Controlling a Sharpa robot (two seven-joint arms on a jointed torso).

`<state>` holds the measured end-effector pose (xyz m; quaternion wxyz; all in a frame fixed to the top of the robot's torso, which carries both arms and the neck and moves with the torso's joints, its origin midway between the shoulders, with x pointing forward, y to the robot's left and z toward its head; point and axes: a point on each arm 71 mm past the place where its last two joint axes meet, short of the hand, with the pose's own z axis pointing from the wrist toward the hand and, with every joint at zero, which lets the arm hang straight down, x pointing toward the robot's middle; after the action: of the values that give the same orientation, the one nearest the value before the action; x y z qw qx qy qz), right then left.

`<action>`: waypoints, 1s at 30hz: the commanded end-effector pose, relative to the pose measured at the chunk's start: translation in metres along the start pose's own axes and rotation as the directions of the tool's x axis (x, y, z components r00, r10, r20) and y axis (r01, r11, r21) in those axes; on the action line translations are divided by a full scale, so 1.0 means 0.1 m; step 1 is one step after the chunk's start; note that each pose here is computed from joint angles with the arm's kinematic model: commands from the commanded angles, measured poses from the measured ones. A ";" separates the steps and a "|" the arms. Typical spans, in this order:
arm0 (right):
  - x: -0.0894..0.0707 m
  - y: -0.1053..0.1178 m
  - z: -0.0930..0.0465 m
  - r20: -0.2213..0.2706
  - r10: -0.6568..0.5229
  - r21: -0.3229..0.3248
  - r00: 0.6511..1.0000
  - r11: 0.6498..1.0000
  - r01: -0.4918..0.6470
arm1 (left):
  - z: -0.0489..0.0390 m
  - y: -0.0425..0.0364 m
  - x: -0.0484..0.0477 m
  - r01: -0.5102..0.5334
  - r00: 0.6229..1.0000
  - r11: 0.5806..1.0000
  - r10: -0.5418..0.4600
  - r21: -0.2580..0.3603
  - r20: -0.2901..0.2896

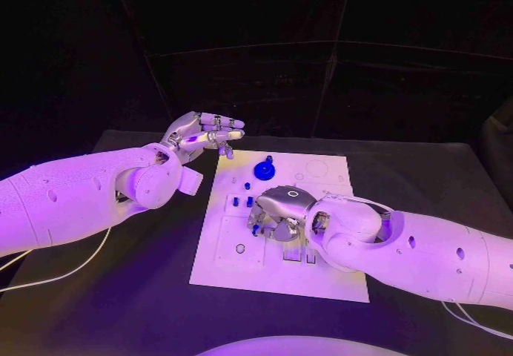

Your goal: Assemble the parts on the task board

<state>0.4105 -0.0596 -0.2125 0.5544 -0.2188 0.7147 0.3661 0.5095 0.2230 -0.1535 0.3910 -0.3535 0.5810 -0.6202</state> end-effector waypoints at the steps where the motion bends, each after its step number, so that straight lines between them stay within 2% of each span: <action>1: 0.00 0.02 -0.01 -0.009 -0.028 -0.010 1.000 1.000 0.028 | 0.006 -0.010 -0.001 0.005 1.000 1.000 -0.005 0.003 -0.002; 13: 0.00 0.00 -0.02 -0.016 -0.067 0.015 0.998 0.998 0.068 | 0.006 -0.006 -0.013 0.004 1.000 1.000 -0.004 0.000 -0.001; 30: 0.04 0.08 0.02 -0.064 -0.087 -0.007 0.994 0.996 0.086 | -0.001 -0.004 -0.021 0.005 1.000 1.000 -0.005 -0.005 -0.001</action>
<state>0.4071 -0.0544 -0.2140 0.5525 -0.2500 0.7180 0.3417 0.5103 0.2254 -0.1543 0.3918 -0.3561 0.5827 -0.6166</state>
